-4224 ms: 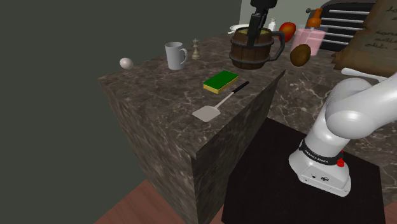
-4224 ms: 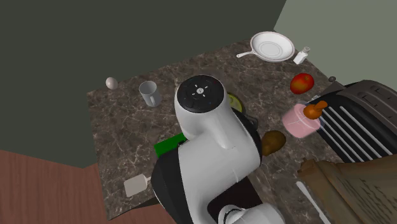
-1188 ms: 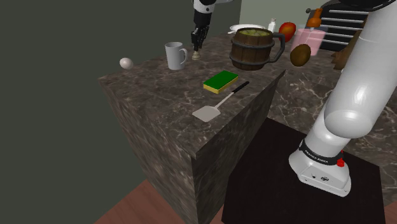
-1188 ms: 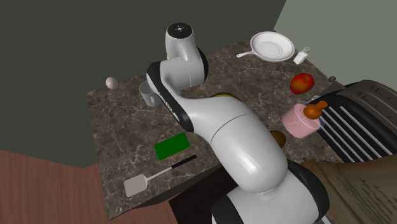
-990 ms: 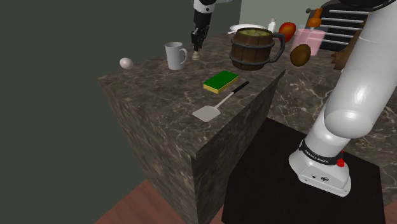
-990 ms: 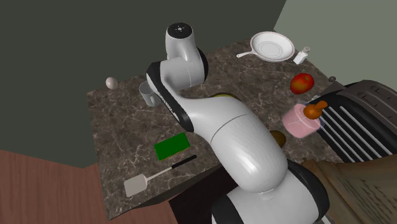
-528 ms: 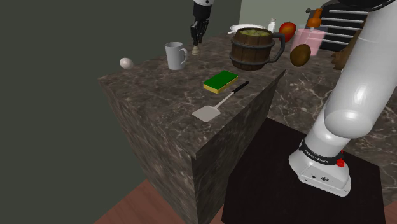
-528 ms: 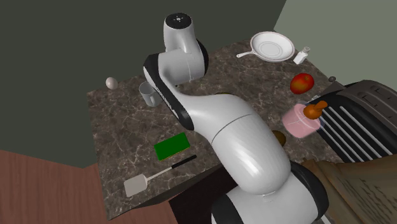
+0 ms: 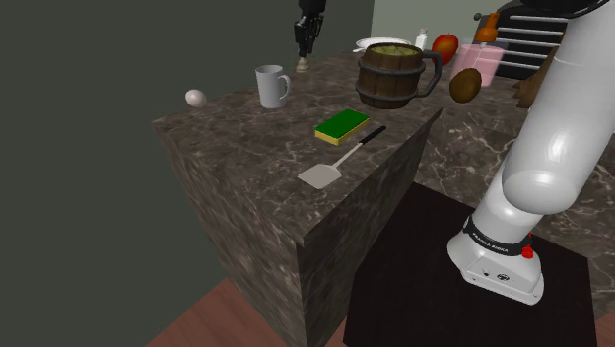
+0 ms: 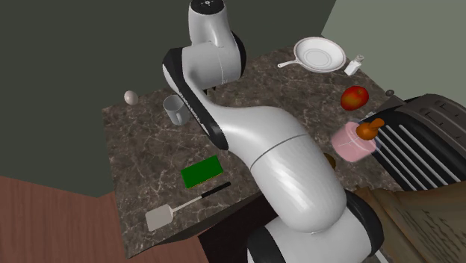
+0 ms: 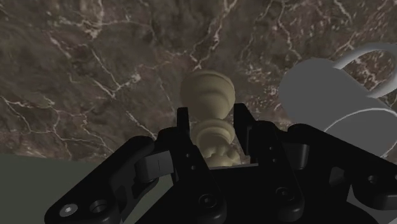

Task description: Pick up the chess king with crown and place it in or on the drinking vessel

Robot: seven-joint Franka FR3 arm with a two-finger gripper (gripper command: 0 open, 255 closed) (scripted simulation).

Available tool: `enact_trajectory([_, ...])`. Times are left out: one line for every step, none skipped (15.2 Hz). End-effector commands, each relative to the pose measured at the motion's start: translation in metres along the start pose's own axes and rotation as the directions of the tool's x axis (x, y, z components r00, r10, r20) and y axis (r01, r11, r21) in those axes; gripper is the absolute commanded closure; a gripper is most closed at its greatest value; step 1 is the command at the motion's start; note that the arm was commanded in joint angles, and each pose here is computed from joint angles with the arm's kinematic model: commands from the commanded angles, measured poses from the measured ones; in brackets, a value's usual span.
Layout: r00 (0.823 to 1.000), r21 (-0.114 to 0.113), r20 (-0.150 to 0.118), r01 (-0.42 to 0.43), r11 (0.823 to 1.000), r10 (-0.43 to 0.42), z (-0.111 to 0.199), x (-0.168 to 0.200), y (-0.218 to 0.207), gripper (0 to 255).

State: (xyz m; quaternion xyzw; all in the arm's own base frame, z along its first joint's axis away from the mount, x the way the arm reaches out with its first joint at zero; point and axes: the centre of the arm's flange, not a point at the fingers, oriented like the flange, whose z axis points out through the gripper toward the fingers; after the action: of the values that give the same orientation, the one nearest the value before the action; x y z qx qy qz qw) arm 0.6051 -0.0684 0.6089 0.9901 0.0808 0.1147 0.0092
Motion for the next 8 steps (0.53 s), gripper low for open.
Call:
enact_trajectory([1.000,0.000,0.000,0.000,1.000,0.000,-0.011,0.002,0.000,255])
enact_trajectory([1.000,0.000,0.000,0.000,1.000,0.000,-0.016,0.003,0.000,255])
enact_trajectory([1.000,0.000,0.000,0.000,1.000,0.000,-0.022,0.004,0.001,255])
enact_trajectory([1.000,0.000,0.000,0.000,1.000,0.000,-0.027,0.006,0.001,255])
enact_trajectory([1.000,0.000,0.000,0.000,1.000,0.000,-0.032,0.007,0.001,255])
enact_trajectory([1.000,0.000,0.000,0.000,1.000,0.000,-0.037,0.008,0.001,255])
enact_trajectory([1.000,0.000,0.000,0.000,1.000,0.000,-0.042,0.009,0.001,255])
enact_trajectory([1.000,0.000,0.000,0.000,1.000,0.000,-0.047,0.010,0.002,255])
